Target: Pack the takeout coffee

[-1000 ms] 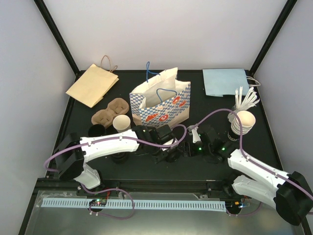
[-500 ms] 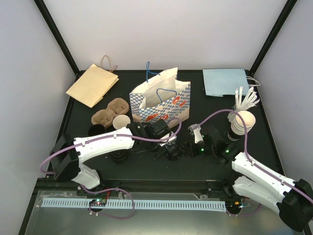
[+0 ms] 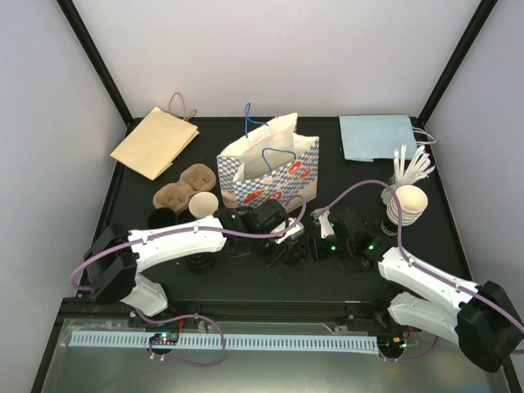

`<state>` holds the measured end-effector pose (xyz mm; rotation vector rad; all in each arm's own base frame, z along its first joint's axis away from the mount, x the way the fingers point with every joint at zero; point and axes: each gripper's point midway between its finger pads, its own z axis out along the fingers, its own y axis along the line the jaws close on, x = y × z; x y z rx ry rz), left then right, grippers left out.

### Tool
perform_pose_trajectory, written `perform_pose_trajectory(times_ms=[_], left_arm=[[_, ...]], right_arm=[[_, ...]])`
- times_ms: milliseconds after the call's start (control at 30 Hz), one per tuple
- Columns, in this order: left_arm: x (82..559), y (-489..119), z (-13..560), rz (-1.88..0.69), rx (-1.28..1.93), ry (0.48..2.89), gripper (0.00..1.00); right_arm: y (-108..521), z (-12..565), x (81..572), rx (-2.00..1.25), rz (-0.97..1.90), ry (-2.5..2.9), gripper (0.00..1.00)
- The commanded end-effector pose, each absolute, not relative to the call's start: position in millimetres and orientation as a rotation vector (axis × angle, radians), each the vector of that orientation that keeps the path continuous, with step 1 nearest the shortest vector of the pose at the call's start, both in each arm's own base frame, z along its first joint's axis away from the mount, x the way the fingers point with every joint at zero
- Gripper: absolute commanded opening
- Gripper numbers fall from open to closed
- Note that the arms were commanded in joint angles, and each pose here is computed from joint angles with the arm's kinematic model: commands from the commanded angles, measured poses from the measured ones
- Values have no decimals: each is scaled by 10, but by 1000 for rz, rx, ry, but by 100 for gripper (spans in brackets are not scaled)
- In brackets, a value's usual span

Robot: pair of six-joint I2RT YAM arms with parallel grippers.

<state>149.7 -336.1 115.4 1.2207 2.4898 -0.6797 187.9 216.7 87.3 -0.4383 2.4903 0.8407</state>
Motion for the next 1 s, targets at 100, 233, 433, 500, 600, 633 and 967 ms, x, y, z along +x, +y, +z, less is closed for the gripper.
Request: perform_pose_trajectory(times_ms=[100,233,433,500,600,633,967], left_arm=[[1579,-3543,1067,-741,1171,2466,26],[1614,-3530,997,-707,1155,2484,24],[1690,-3466,967,-635,1113,2496,22],[1709,-3443,959,-619,1097,2503,20],[1728,-3424,960,-612,1076,2501,18],[1728,-3421,964,-614,1072,2500,19],[1690,-3452,855,-638,1092,2523,25]], right_arm=[[2293,960,1933,-427,928,2455,62],[2295,956,1931,-429,927,2456,61],[2292,956,1930,-430,925,2456,61],[2295,959,1929,-430,928,2455,61],[2294,966,1938,-427,926,2453,61],[2294,961,1937,-428,925,2455,61],[2310,966,1929,-432,936,2457,60]])
